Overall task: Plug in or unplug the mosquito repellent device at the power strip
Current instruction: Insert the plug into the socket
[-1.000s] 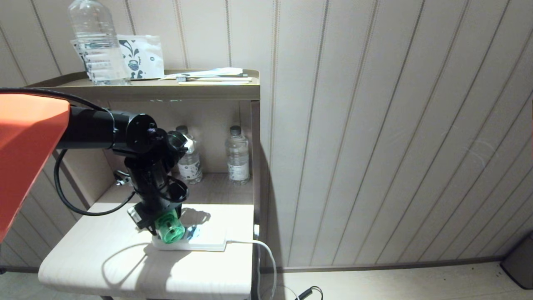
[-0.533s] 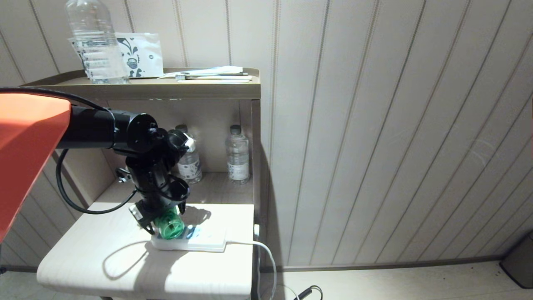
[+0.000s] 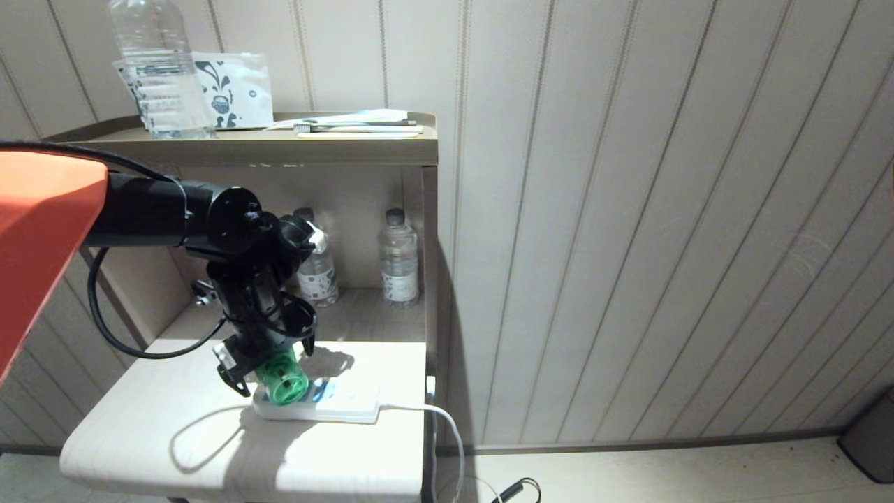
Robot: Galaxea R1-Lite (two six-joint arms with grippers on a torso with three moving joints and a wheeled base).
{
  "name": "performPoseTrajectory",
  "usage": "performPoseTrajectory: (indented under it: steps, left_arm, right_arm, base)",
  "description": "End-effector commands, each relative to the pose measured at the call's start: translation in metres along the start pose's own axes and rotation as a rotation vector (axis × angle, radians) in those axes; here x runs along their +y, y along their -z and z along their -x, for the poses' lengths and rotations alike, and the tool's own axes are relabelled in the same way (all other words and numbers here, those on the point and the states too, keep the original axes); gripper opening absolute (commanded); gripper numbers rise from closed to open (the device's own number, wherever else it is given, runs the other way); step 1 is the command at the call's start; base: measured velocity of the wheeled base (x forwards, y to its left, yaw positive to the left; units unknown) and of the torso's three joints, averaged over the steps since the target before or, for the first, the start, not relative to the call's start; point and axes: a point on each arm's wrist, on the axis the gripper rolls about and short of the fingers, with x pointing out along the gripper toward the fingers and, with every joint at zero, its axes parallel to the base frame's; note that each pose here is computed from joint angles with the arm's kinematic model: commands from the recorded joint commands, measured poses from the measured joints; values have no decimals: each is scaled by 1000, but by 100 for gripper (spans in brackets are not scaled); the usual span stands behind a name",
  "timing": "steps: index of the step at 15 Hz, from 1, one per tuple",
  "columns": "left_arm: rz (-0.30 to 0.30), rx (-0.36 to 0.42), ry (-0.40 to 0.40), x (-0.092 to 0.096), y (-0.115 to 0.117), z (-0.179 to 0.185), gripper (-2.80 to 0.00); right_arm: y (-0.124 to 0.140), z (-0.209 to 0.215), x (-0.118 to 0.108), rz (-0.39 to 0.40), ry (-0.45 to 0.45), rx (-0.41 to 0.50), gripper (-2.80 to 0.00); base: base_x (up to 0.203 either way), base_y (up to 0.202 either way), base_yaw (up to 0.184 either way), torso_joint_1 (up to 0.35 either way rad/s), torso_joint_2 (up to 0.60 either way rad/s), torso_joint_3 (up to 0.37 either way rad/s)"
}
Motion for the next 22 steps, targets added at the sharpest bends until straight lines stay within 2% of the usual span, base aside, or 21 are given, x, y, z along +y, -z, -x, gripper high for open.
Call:
performPoseTrajectory:
  steps: [1,9,15,22]
  left_arm:
    - [11,-36,44,7,0,22,0]
    - [1,-29,15,8,1,18,0]
    - [-5,-8,-29,-2,0,-5,0]
    - [-9,7,-61,-4,1,-18,0]
  right_arm:
    - [0,0,0,0,-1,0,-280]
    - [0,0,0,0,-2,0,-280]
    - [0,0,0,0,-1,1,-280]
    - [0,0,0,0,-1,1,-280]
  base:
    - [0,0,0,0,0,0]
    - [0,0,0,0,0,0]
    - [0,0,0,0,0,0]
    - [0,0,0,0,0,0]
